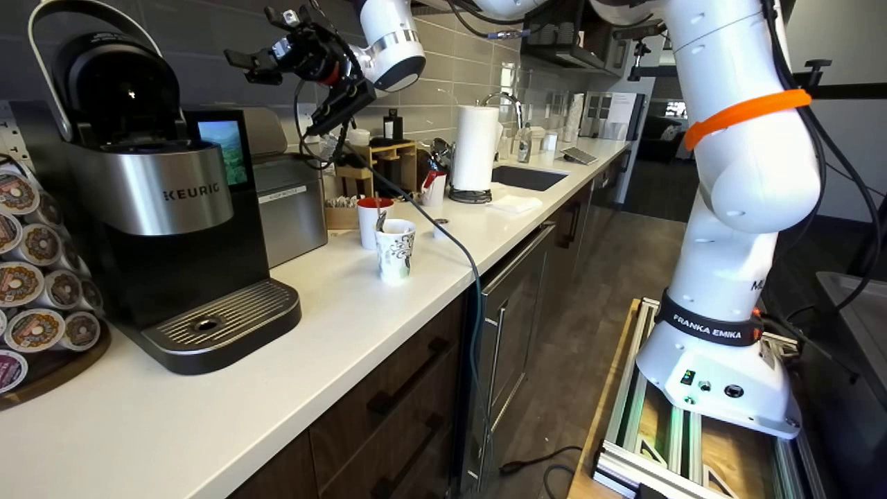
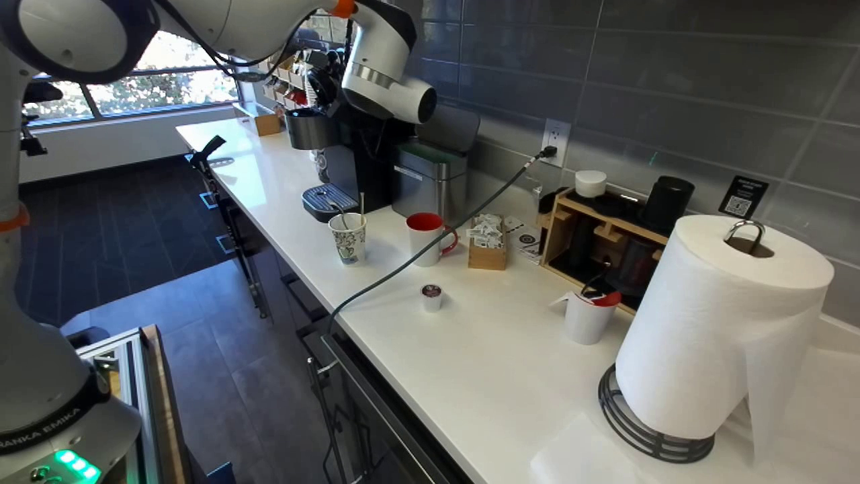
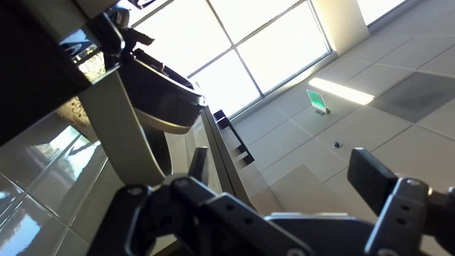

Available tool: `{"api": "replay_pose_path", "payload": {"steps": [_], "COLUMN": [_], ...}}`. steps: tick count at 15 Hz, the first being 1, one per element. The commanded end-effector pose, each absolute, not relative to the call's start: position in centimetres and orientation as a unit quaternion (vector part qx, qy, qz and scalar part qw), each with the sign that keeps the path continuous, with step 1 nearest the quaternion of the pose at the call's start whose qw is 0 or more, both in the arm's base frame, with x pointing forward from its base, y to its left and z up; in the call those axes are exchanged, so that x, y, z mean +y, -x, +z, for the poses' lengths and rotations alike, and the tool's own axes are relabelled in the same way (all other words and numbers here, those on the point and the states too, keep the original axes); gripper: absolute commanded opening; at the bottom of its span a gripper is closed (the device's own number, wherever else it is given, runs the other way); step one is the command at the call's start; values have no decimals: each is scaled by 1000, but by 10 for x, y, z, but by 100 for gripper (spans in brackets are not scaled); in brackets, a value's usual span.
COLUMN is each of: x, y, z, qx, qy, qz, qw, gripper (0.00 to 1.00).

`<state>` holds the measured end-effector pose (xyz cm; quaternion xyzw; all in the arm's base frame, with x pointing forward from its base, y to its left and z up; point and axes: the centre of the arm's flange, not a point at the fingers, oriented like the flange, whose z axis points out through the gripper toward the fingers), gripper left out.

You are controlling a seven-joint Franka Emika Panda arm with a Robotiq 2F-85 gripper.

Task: Close the lid of the coffee maker

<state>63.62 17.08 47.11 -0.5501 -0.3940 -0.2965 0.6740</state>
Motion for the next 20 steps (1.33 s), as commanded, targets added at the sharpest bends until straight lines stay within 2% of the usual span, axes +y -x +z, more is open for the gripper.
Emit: {"api": "replay_pose_path", "payload": {"steps": [1,6,8,9,16,20], "x": [182,184,187,185,188,202], "y": [-571,-576,-574,-580,-576,-594], "z": [472,493,506,495,503,506], "qx": [-407,-395,-380,-388,-374,-321], "qy": [570,656,661,646,660,684], "qz": [-307,-201,-143,-190,-162,-205], "qw": [644,611,631,630,631,622], "gripper": [100,100,100,100,100,100]}}
